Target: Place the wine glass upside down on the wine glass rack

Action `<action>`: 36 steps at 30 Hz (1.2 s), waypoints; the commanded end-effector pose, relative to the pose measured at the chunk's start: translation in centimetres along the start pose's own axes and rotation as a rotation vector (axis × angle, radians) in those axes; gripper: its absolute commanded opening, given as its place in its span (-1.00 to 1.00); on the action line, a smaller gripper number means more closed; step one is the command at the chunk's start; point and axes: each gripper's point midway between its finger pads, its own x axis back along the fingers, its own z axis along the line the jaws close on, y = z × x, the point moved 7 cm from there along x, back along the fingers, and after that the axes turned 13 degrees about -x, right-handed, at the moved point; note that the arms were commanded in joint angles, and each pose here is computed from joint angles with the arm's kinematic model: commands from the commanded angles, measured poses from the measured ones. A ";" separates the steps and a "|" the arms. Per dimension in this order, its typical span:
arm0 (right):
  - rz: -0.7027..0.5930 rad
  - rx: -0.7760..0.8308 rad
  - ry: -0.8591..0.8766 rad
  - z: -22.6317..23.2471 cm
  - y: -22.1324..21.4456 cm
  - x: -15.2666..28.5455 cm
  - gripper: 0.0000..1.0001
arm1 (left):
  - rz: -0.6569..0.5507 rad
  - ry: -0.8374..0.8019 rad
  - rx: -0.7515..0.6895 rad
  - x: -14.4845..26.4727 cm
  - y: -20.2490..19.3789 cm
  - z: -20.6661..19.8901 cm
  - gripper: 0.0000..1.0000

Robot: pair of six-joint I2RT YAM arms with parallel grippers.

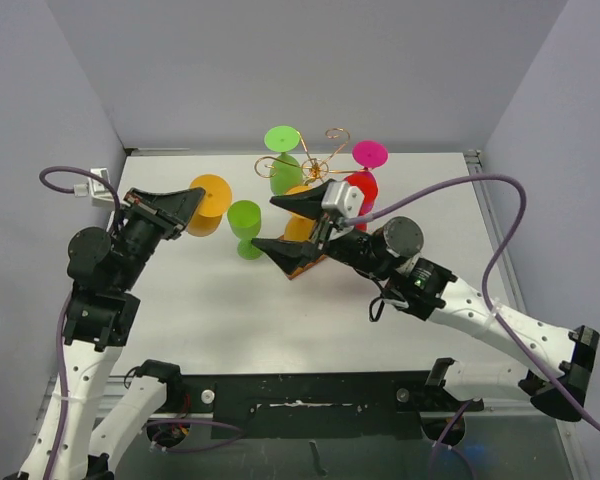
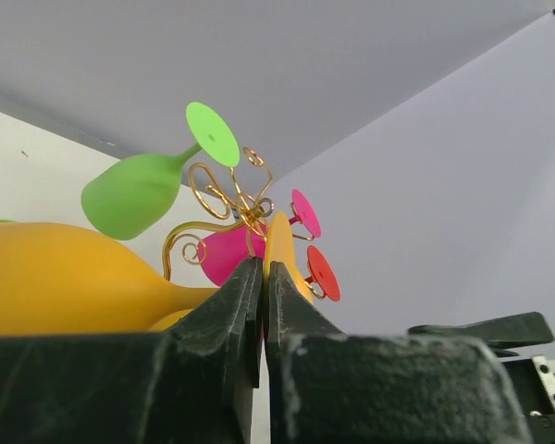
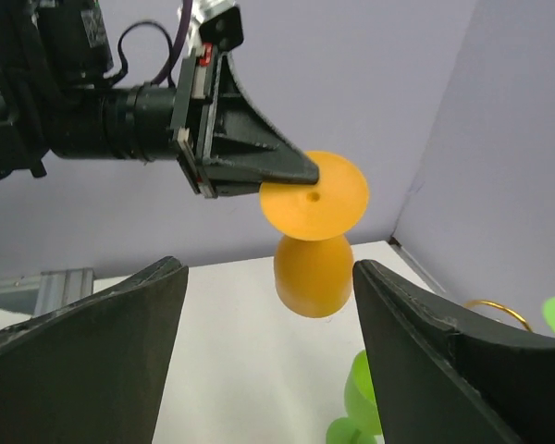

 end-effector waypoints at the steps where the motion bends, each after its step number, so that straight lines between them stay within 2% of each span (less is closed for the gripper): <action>1: -0.141 -0.038 -0.233 -1.4 3.4 2.6 0.47 | -0.003 -0.067 -0.041 -1.0 1.0 -1.3 -1.00; 5: -0.200 -0.090 -0.399 -2.7 4.1 4.1 0.47 | 0.045 -0.111 -0.023 -2.1 0.9 -1.8 -1.00; 11: -0.267 -0.129 -0.522 -3.5 4.7 5.9 0.48 | 0.126 -0.172 0.056 -3.7 -0.1 -1.9 -1.00; 19: -0.318 -0.167 -0.567 -3.4 5.0 7.8 0.48 | 0.192 -0.248 0.160 -6.3 -1.0 -2.4 -1.00; 36: -0.332 -0.186 -0.575 -3.0 4.6 9.8 0.50 | 0.232 -0.193 0.283 -11.8 -2.8 -1.9 -1.00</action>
